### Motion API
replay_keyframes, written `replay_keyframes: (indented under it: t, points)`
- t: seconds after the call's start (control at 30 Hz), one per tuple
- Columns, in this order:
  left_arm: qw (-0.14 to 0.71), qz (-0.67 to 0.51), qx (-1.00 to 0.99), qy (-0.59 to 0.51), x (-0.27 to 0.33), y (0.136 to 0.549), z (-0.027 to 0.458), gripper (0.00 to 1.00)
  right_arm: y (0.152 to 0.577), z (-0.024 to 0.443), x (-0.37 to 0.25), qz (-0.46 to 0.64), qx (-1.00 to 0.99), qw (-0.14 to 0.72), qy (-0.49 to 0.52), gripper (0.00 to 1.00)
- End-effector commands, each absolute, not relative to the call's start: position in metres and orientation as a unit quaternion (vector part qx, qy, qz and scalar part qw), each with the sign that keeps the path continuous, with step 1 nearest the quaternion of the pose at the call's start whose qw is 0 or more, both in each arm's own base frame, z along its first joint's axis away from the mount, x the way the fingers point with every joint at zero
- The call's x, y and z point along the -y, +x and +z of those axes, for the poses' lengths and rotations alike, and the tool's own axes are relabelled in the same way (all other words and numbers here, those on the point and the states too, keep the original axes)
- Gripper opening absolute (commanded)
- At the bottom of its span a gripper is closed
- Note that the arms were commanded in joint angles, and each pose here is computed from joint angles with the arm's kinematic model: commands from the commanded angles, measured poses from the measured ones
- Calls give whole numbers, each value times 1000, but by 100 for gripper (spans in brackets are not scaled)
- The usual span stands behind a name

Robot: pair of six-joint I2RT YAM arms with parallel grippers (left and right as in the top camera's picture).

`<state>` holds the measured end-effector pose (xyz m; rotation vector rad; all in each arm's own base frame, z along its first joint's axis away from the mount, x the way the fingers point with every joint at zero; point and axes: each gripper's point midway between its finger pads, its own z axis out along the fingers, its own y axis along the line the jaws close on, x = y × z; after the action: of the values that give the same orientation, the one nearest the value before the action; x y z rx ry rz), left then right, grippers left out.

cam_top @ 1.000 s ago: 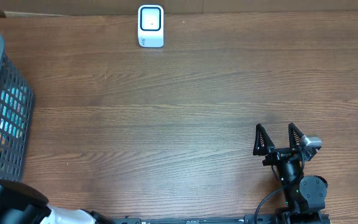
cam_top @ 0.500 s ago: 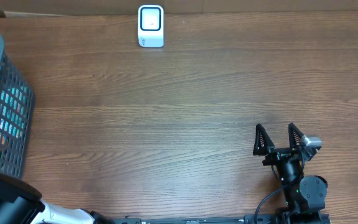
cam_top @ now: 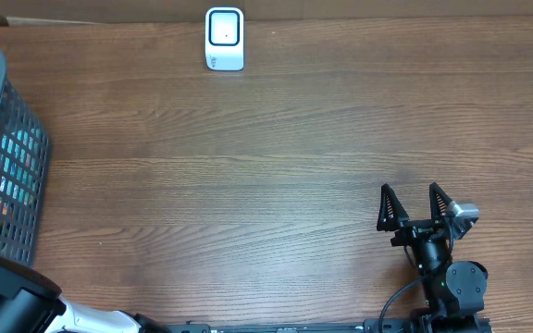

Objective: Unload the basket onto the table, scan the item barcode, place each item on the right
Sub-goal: 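Reach left gripper into basket and grasp green-capped jar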

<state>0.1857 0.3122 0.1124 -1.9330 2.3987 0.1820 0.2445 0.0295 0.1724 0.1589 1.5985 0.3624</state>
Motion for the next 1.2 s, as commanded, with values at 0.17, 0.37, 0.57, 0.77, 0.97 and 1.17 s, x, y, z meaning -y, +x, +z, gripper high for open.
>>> replay_keyframes:
  t: [0.17,0.37,0.57,0.77,0.97,1.17]
  points:
    - [26,66,-781,-621,-316,183,97,100,245,170,-31,164,-712,680,68,100]
    - [35,63,-781,-621,-318,187,96,100,245,170,-31,164,-712,680,68,100]
    - [33,62,-781,-621,-316,186,84,100,245,170,-31,164,-712,680,68,100]
    - [43,62,-780,-621,-319,189,81,94,245,170,-31,164,-712,680,68,100]
    - [45,55,-781,-621,-319,192,77,66,245,170,-31,164,-712,680,68,100]
    - [46,43,-782,-620,-316,194,77,55,245,170,-31,164,-712,680,68,100]
